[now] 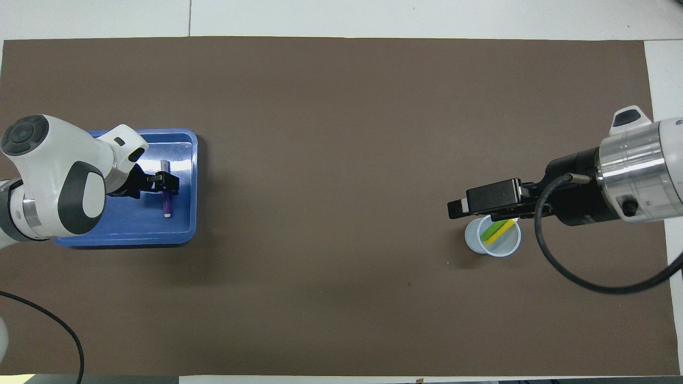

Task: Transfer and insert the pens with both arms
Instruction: 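Grasp the purple pen with the left gripper while the right gripper withdraws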

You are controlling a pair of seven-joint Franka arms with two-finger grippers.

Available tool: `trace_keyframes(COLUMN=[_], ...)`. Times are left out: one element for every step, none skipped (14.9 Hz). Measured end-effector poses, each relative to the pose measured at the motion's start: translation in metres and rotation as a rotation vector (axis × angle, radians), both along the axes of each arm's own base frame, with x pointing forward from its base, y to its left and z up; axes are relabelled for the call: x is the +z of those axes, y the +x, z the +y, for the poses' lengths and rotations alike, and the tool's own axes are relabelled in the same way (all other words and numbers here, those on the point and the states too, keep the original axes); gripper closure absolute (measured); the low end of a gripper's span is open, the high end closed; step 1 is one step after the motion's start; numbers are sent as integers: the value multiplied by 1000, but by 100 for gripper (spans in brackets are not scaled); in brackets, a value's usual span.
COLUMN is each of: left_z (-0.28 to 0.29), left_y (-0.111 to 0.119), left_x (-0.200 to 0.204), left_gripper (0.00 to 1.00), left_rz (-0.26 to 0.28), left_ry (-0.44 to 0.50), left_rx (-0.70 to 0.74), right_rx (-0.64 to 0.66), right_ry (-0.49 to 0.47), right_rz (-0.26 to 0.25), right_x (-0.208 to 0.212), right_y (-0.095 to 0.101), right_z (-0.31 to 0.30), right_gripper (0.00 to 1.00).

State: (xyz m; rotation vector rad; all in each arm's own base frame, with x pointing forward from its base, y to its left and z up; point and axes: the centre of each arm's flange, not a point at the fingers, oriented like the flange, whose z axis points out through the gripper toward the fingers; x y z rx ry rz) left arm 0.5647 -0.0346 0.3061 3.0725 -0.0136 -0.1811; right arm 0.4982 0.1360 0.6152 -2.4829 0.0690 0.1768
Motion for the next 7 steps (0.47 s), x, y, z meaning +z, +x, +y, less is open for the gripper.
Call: trace_keyframes(left_z=[-2, -5, -6, -7, -7, -7, -8], left_y=[0, 0, 0, 1, 2, 3, 4], left_x=[-2, -3, -5, -5, -6, -7, -8], left_gripper=[1, 5, 5, 11, 18, 19, 23], left_rz=[2, 4, 4, 3, 3, 4, 4], left_ry=[-1, -2, -3, -4, -5, -5, -6], left_rx=[-14, -29, -41, -50, -56, -59, -62], right_rx=[-39, -65, -85, -105, -118, -123, -123], right_ry=[9, 10, 12, 18, 24, 29, 28], right_rz=[17, 28, 41, 61, 79, 86, 90], right_x=[2, 3, 3, 2, -1, -5, -8], right_y=[0, 0, -1, -1, -3, -5, -8], right_z=[8, 16, 21, 24, 28, 34, 44], right_gripper=[0, 0, 0, 0, 0, 0, 0])
